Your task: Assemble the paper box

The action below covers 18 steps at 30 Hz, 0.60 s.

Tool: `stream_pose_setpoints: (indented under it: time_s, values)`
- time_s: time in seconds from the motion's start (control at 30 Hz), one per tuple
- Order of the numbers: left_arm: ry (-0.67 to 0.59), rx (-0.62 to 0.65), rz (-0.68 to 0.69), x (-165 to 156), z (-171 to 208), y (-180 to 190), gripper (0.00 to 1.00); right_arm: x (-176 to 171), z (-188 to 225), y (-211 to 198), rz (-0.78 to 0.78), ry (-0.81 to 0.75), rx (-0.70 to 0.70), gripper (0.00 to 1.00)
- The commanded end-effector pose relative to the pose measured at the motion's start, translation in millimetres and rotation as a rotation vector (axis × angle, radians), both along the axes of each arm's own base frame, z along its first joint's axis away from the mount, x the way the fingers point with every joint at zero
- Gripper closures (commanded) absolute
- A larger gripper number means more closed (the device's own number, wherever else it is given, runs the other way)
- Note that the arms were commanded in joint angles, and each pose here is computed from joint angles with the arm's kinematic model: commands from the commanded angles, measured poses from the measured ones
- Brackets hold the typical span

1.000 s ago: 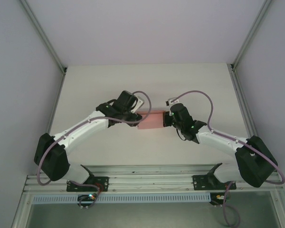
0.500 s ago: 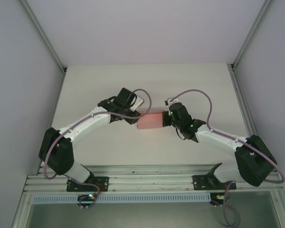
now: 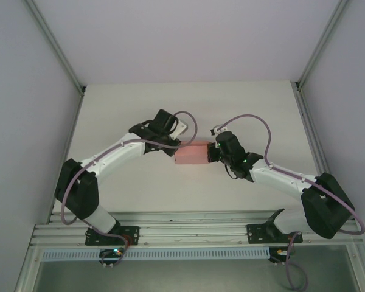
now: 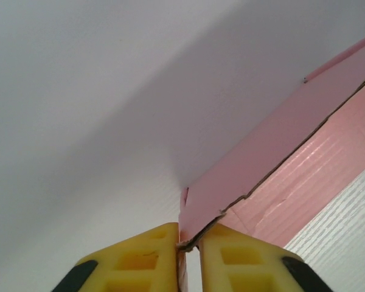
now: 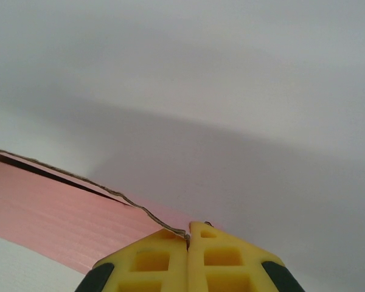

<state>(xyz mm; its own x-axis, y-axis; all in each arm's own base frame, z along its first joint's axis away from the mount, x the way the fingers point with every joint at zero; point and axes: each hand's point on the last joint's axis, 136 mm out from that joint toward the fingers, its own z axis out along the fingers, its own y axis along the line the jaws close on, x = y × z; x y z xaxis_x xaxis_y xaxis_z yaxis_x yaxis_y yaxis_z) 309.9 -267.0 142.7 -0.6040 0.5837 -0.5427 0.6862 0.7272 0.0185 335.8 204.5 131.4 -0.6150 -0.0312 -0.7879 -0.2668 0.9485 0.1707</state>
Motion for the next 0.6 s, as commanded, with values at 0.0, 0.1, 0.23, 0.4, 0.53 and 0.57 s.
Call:
stream_pose_setpoints:
  time_s: [0.0, 0.1, 0.23, 0.4, 0.53, 0.57]
  values:
    - [0.008, -0.002, 0.006, 0.1, 7.7, -4.3, 0.86, -25.1, -43.8, -12.3, 0.014, 0.158, -0.119, 1.0]
    - [0.019, 0.027, 0.056, -1.0, 8.3, -2.2, 0.88, -25.4, -42.6, -12.4, 0.011, 0.157, -0.128, 1.0]
    - [0.067, 0.042, 0.173, -1.6, 6.5, 0.1, 0.92, -24.7, -49.5, -14.5, -0.006, 0.171, -0.157, 1.0]
    - [0.15, 0.001, 0.338, -1.6, 1.5, 3.8, 0.97, -24.1, -48.3, -13.1, -0.031, 0.148, -0.164, 1.0]
    - [0.259, -0.113, 0.464, -1.5, -0.9, -1.2, 0.98, -25.0, -45.2, -8.7, -0.037, 0.122, -0.169, 1.0]
    - [0.299, -0.137, 0.474, -3.1, 0.5, -3.1, 0.99, -25.3, -44.2, -7.9, -0.037, 0.118, -0.175, 1.0]
